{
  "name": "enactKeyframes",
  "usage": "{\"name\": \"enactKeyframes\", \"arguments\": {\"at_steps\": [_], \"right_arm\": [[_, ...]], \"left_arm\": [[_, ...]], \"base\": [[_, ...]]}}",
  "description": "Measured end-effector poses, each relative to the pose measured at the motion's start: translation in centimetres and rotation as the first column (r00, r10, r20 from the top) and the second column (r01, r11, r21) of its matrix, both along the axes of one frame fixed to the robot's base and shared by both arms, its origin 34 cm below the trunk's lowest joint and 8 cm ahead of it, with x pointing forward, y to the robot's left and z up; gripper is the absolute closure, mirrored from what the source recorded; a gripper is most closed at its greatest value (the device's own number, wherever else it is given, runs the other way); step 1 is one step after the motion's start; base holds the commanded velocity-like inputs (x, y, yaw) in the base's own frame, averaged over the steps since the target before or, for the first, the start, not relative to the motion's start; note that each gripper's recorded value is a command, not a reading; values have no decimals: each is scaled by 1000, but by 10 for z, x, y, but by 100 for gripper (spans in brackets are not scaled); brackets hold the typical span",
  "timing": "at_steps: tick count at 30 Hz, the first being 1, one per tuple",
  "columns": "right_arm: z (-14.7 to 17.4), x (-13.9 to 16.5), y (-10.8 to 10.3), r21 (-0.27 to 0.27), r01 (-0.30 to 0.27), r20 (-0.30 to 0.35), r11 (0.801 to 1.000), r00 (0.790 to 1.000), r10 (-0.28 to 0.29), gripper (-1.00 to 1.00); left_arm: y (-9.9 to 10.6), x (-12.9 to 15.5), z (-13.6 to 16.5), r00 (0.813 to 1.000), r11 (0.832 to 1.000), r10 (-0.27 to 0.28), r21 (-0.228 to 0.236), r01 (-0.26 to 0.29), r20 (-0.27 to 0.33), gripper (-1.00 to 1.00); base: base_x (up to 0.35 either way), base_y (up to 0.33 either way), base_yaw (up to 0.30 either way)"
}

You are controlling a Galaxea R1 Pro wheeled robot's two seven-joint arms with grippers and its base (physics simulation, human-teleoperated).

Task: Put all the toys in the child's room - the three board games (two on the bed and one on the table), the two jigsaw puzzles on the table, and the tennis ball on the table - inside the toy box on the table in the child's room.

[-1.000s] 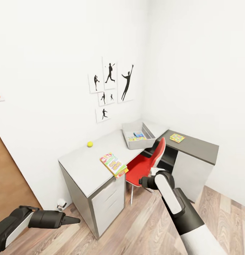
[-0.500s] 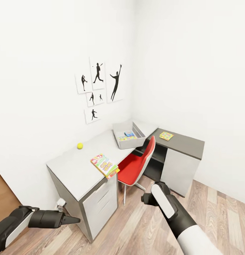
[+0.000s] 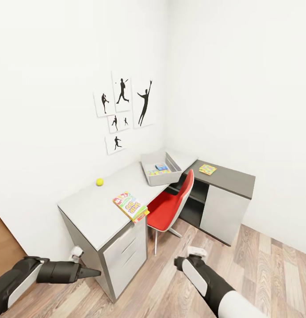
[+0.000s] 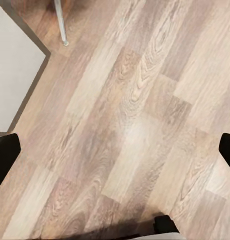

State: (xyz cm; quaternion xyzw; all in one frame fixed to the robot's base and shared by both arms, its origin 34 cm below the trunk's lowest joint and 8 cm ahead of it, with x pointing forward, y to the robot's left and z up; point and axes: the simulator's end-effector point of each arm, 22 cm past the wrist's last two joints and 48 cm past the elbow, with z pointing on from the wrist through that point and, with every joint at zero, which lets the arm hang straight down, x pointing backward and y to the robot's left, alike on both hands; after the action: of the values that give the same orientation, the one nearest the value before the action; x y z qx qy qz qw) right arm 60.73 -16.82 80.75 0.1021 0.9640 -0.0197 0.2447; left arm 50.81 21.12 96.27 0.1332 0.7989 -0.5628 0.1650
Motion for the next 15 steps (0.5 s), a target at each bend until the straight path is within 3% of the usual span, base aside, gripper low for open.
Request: {"name": "enactKeyframes", "arguments": {"at_steps": [5,6,7,9,12,15], "right_arm": [[-3,6,-1,10,11,55,1000,998,-11,-100],[-3,8,-5,8,25,76,1000,997,-25,-100],[-3,9,-6,7,30,82,1000,996,-30,-100],[-3,11,-13,2,43,95,999,995,-43,-100],[-2,13,-19,0,59,113,998,992,-58,-100],[-1,15,-22,1,68,121,998,990,-68,-100]], "left_arm": [[-21,27,0,996,996,86,-15,-86,28,-100],[-26,43,-3,988,988,154,-22,-154,30,-100],[-28,49,-5,983,983,182,-24,-182,26,-100],[-32,65,-11,965,965,262,-27,-262,9,-100],[-46,88,-22,923,923,383,-26,-384,-26,-100],[-64,98,-32,898,899,437,-11,-438,-57,-100]], "base": [[0,0,0],[0,0,0],[0,0,0],[0,0,0],[0,0,0],[0,0,0]]}}
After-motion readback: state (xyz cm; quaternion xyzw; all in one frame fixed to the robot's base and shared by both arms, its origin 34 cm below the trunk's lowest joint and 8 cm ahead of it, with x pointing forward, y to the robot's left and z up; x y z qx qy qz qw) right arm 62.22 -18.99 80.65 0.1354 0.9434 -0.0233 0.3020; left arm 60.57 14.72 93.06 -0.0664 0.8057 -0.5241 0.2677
